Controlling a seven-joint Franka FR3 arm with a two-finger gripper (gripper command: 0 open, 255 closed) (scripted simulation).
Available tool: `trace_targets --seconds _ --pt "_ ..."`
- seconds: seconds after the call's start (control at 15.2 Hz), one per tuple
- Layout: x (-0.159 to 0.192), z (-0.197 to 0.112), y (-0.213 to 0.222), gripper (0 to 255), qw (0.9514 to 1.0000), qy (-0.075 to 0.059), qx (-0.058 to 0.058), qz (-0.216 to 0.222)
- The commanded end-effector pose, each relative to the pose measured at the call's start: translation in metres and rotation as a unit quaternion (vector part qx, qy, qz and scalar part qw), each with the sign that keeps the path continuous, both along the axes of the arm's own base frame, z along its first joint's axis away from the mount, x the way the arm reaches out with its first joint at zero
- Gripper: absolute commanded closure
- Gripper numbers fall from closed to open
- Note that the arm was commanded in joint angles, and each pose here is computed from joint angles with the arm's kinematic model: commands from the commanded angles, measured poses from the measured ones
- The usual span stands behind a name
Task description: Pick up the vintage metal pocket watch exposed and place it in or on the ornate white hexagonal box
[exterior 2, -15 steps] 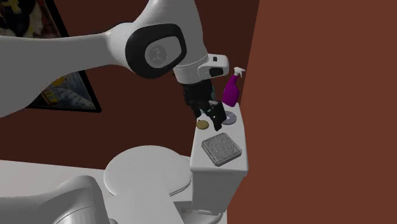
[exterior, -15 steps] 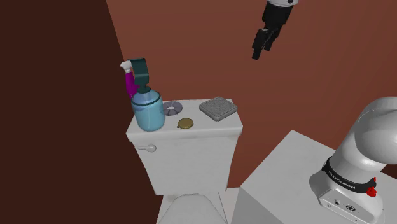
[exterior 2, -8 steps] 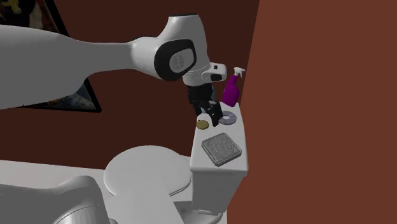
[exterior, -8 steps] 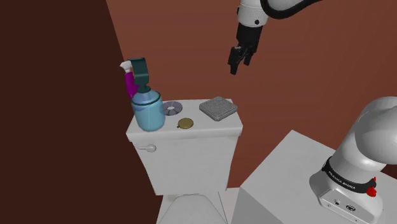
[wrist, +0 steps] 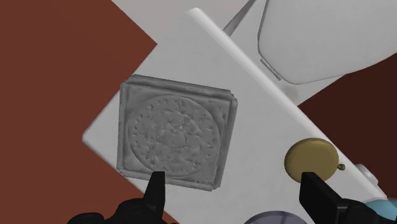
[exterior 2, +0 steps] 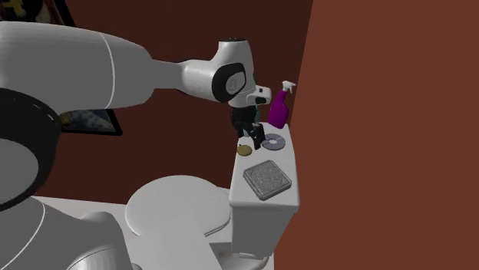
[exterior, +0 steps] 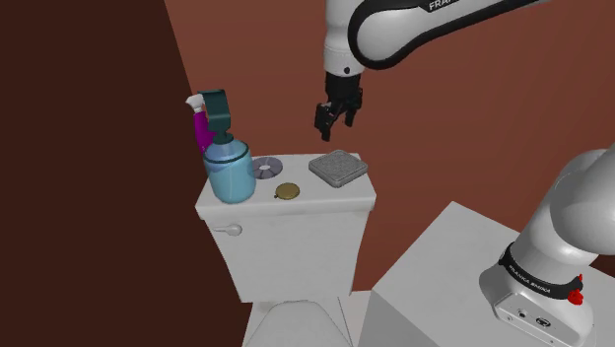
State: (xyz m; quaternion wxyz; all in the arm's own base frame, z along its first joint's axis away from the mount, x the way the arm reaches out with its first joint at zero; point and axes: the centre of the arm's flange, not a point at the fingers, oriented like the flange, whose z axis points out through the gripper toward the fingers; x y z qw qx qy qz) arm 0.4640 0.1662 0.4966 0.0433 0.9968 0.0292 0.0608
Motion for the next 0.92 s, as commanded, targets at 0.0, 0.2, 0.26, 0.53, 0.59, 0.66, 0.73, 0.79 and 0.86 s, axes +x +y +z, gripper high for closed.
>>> trace_targets --seconds 0.0,0.2,0.26,0.53,0.59,0.66,0.73,0.79,0.86 --pt "0.013 -0.016 0.015 0 1.0000 0.007 0.002 -0.004" --pt "0.034 -0.040 0.040 0 0.9998 0.016 0.005 -0.010" --pt "0.041 -0.048 0.048 0 0.9997 0.020 0.006 -0.011" --pt "0.068 -0.081 0.081 0 0.9992 0.033 0.010 -0.019" --pt "0.075 -0.089 0.089 0 0.9991 0.036 0.011 -0.021" --pt "0.082 -0.098 0.097 0 0.9989 0.039 0.012 -0.022" --pt "0.089 -0.106 0.106 0 0.9987 0.043 0.013 -0.024" --pt "0.095 -0.114 0.114 0 0.9985 0.046 0.014 -0.026" --pt "0.102 -0.123 0.122 0 0.9983 0.049 0.015 -0.028"
